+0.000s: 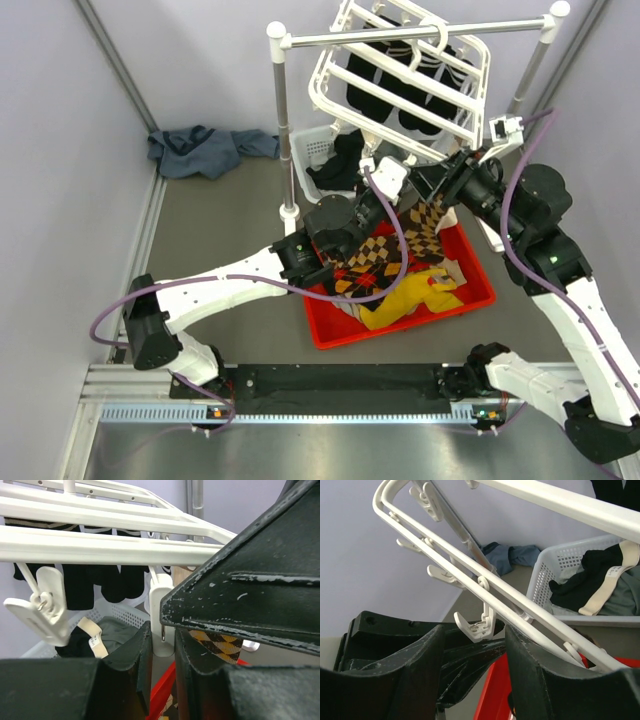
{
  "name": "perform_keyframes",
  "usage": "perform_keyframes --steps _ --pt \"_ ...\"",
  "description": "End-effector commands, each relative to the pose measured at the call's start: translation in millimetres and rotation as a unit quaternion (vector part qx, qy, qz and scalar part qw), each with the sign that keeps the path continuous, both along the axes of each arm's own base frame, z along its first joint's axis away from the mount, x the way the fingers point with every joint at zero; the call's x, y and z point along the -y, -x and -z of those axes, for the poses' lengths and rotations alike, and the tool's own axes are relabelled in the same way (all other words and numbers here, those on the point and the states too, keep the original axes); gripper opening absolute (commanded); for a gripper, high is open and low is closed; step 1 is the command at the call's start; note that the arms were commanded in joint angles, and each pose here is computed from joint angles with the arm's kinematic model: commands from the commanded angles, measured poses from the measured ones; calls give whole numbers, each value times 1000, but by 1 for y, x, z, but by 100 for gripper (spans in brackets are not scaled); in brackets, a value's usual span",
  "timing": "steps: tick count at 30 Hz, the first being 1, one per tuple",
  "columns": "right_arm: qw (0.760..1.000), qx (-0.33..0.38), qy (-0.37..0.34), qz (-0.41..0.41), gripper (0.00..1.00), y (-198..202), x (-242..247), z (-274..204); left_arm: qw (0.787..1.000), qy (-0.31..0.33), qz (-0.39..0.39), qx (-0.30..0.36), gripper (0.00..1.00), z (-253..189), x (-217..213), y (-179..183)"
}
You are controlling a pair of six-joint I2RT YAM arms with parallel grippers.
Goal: Clip the socks to the hanger
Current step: Open the clamp at the hanger.
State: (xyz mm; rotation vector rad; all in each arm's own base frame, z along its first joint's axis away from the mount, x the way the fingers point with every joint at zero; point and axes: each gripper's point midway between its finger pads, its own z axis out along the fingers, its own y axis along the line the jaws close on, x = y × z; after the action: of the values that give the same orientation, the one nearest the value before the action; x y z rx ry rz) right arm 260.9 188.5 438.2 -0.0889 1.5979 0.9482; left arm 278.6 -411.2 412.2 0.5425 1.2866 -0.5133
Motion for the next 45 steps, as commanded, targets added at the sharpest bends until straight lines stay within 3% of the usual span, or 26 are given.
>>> perform_keyframes --steps 1,18,27,30,33,36,37,45 --pt "1000 10 -5 27 51 -5 8 -3 999 30 44 13 1 -25 4 19" --pt "992 96 1 82 48 -20 24 -34 994 -11 106 9 0 -12 24 33" --pt "988 112 11 110 36 -25 33 -40 994 -15 108 4 0 -8 25 34" --pt "987 116 10 109 24 -24 33 -42 994 -17 106 2 1 -5 26 33" --pt "988 116 10 106 13 -22 33 -42 995 -15 100 0 7 -3 24 31" --pt "989 111 12 101 5 -22 31 -38 996 -9 92 2 24 -5 20 30" --pt "988 112 10 101 4 -21 32 -38 996 -4 91 6 34 -8 17 31" --pt "988 110 23 103 2 -22 32 -30 998 -13 60 -3 71 10 -12 32"
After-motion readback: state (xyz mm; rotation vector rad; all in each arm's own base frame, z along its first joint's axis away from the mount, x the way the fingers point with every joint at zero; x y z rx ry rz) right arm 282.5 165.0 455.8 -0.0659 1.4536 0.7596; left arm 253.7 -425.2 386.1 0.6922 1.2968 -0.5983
